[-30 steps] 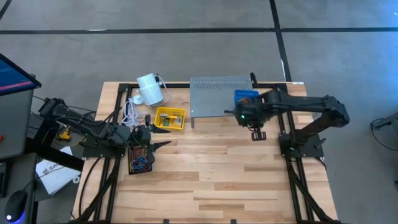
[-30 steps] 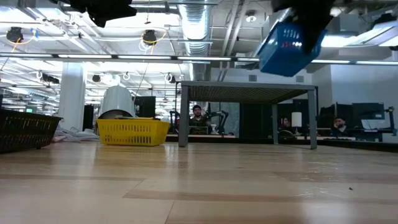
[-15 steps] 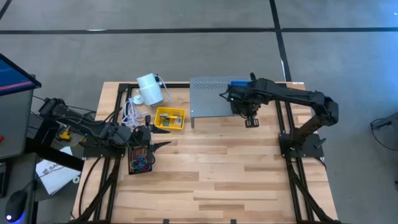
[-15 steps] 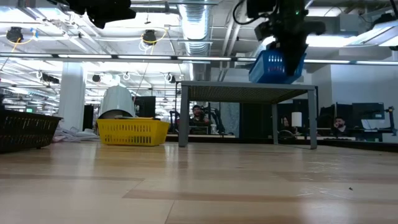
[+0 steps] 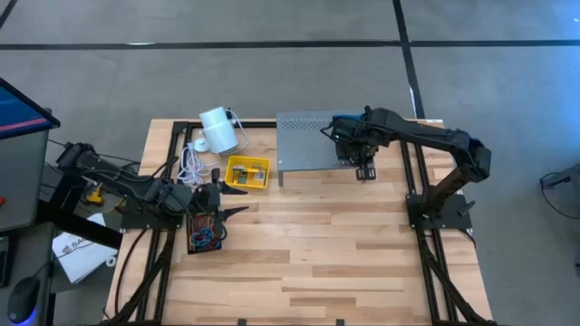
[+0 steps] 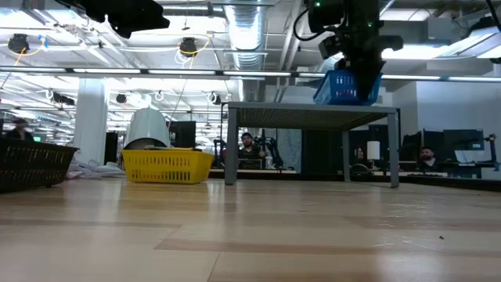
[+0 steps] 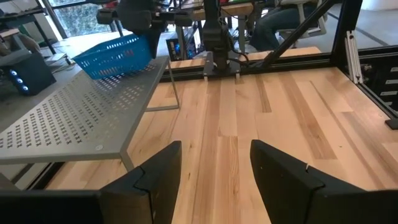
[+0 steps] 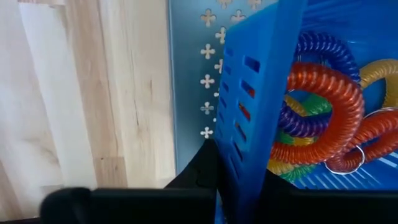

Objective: Pick & Place Office Desk Supplies
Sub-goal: Put the blue bin on the shelf, then put the yellow bin on the shelf

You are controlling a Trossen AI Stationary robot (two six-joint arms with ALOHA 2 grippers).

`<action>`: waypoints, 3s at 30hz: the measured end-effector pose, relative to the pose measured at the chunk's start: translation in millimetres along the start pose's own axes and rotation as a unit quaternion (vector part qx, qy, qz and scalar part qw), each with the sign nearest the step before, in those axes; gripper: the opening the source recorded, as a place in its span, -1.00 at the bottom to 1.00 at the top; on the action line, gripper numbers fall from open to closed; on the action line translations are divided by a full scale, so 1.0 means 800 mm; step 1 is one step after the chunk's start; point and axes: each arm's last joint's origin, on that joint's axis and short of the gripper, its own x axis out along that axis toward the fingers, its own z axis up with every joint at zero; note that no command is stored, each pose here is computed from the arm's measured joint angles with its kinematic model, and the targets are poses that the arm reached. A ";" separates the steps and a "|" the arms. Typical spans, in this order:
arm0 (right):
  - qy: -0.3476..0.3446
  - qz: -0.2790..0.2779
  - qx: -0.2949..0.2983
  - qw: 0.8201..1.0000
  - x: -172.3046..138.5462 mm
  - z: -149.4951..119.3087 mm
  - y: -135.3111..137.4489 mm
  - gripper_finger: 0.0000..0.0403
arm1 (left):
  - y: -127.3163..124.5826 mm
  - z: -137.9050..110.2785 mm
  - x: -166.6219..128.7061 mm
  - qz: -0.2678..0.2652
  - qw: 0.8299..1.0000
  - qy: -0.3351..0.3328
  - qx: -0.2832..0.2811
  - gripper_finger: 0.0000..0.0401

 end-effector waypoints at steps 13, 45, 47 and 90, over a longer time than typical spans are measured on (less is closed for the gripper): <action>0.001 0.017 0.013 1.000 0.014 -0.005 -0.008 -0.97 | 0.000 0.000 0.000 0.000 1.000 0.000 0.000 -0.07; -0.040 0.000 0.077 0.996 -0.019 0.003 -0.011 -0.02 | 0.000 0.000 0.000 0.000 1.000 0.000 0.000 -0.07; -0.044 0.000 0.072 0.996 -0.024 0.004 -0.009 -0.03 | 0.000 0.000 0.000 0.000 1.000 0.000 0.000 -0.07; -0.172 0.025 0.064 0.983 -0.129 0.020 0.070 -0.09 | 0.002 0.009 0.032 0.016 0.942 0.287 0.173 -0.07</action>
